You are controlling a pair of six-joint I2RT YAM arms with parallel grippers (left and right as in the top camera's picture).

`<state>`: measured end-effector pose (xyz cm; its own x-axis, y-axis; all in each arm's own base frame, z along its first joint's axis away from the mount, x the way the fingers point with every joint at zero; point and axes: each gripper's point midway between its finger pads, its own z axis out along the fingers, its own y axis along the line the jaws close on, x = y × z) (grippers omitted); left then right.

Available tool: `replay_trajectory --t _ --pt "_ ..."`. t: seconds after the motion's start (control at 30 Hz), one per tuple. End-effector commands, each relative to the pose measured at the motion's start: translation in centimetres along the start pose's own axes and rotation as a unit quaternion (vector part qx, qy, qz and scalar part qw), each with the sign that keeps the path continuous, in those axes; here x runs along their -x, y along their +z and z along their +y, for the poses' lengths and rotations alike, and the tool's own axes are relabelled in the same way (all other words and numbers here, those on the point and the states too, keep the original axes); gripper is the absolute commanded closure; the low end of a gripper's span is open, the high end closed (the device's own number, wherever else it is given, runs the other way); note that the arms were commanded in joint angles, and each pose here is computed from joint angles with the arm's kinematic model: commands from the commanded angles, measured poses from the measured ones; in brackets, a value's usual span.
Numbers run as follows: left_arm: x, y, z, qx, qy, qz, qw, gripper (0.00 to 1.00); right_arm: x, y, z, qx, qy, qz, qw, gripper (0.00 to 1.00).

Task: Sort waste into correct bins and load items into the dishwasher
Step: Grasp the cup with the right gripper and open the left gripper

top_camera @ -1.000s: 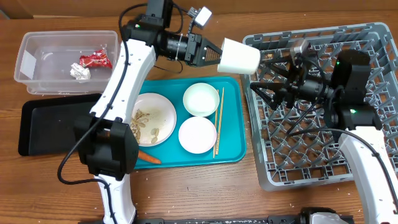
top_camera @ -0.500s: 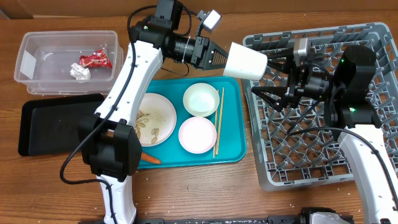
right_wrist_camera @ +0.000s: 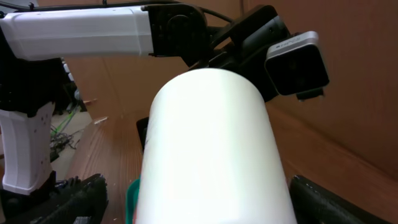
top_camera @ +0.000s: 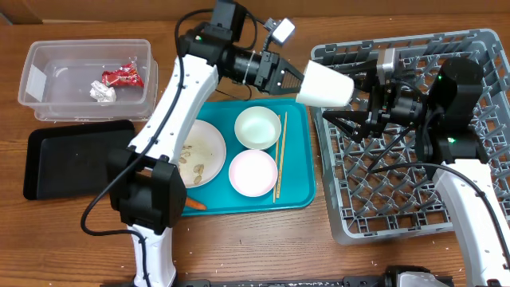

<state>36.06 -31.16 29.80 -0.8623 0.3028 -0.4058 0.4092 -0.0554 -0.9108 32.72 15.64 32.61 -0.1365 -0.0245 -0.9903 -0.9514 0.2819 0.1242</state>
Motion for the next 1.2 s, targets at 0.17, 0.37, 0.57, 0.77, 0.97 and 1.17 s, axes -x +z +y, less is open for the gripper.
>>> replay_trajectory --t 0.17,0.37,0.57,0.77,0.97,1.17 --pt "0.1 0.2 0.2 0.000 -0.010 0.002 1.000 0.96 1.3 0.0 0.1 0.000 -0.028 -0.007 1.000 0.15" --pt "0.1 0.3 0.2 0.000 -0.010 0.002 1.000 0.96 1.2 0.0 0.1 0.000 -0.027 -0.007 1.000 0.25" --pt "0.2 0.2 0.5 0.010 -0.010 0.001 1.000 0.95 1.0 0.0 0.1 0.000 -0.019 -0.004 1.000 0.28" --pt "0.2 0.2 0.6 0.013 -0.008 0.001 1.000 0.88 0.8 0.0 0.1 0.000 -0.010 -0.002 1.000 0.34" --pt "0.3 0.2 0.7 0.017 -0.006 0.000 1.000 0.82 0.7 0.0 0.1 0.001 -0.006 -0.001 1.000 0.39" --pt "0.6 -0.8 5.1 0.146 -0.004 -0.013 0.989 0.53 0.4 0.0 0.2 0.001 0.007 0.002 1.000 0.42"
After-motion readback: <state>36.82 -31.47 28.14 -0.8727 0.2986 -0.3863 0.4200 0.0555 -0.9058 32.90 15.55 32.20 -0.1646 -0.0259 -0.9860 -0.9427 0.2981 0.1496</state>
